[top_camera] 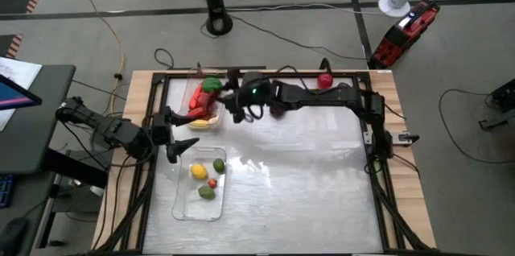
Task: Sort produce into baskets
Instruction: Put the red chili pepper into the top transparent bin
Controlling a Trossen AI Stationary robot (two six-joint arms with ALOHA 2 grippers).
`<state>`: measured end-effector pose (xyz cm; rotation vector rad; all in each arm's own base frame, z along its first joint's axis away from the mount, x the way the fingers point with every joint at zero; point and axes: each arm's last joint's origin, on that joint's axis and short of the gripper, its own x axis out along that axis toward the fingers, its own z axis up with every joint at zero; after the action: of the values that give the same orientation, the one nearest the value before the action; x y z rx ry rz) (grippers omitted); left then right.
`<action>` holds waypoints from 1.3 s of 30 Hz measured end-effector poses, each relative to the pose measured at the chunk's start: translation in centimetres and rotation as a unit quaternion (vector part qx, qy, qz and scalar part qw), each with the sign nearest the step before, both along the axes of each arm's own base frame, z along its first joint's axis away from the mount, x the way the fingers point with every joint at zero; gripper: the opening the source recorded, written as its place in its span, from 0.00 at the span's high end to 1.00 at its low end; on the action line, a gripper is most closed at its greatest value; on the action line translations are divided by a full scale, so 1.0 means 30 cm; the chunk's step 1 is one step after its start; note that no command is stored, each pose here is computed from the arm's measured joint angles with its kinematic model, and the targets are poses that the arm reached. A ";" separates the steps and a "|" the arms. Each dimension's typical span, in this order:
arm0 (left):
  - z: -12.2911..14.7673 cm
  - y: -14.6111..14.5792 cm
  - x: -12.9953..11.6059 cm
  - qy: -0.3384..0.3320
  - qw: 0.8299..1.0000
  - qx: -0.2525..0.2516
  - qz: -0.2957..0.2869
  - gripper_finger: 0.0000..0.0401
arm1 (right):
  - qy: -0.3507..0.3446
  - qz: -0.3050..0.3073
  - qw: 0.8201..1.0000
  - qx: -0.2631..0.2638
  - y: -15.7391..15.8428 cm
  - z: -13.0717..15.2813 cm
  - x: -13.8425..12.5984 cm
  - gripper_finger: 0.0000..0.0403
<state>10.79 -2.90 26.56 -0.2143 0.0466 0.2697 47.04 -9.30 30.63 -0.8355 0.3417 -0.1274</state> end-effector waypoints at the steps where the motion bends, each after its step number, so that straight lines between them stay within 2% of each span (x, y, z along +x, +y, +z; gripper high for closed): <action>1: 0.004 -0.002 0.001 -0.005 1.000 0.003 -0.010 0.10 | -0.023 0.011 1.000 0.014 -0.010 0.012 0.001 0.57; 7: 0.019 -0.003 -0.001 -0.010 1.000 0.009 -0.018 0.10 | -0.095 0.040 0.993 0.060 -0.018 0.052 0.005 0.50; 13: 0.018 -0.003 0.000 -0.009 1.000 0.010 -0.018 0.10 | -0.106 0.064 0.986 0.111 -0.033 0.055 0.002 0.38; 19: 0.019 -0.003 0.000 -0.011 1.000 0.009 -0.018 0.10 | -0.105 0.079 0.982 0.138 -0.040 0.054 -0.001 0.29; 22: 0.017 -0.003 0.000 -0.007 1.000 0.009 -0.023 0.10 | -0.070 0.039 0.986 0.146 -0.043 0.039 -0.011 0.27; 26: -0.007 -0.005 -0.002 0.025 0.999 -0.001 -0.033 0.10 | 0.050 -0.037 0.984 0.169 -0.037 0.036 -0.089 0.27; 28: -0.027 -0.008 -0.005 0.051 0.997 -0.011 -0.053 0.10 | 0.116 -0.057 0.971 0.199 -0.027 0.032 -0.139 0.27; 32: -0.068 -0.018 0.007 0.112 0.991 -0.019 -0.071 0.10 | 0.224 -0.094 0.934 0.264 0.012 -0.020 -0.211 0.28; 35: -0.091 -0.027 0.026 0.154 0.986 -0.008 -0.069 0.12 | 0.256 -0.111 0.921 0.270 0.064 -0.070 -0.263 0.29; 39: -0.040 -0.036 0.049 0.192 0.980 0.001 -0.057 0.14 | 0.227 -0.124 0.934 0.247 0.148 -0.101 -0.330 0.29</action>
<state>12.25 -3.97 25.38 -0.1536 0.4399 0.1928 37.14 -4.88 27.59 -0.3079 0.8775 -0.0755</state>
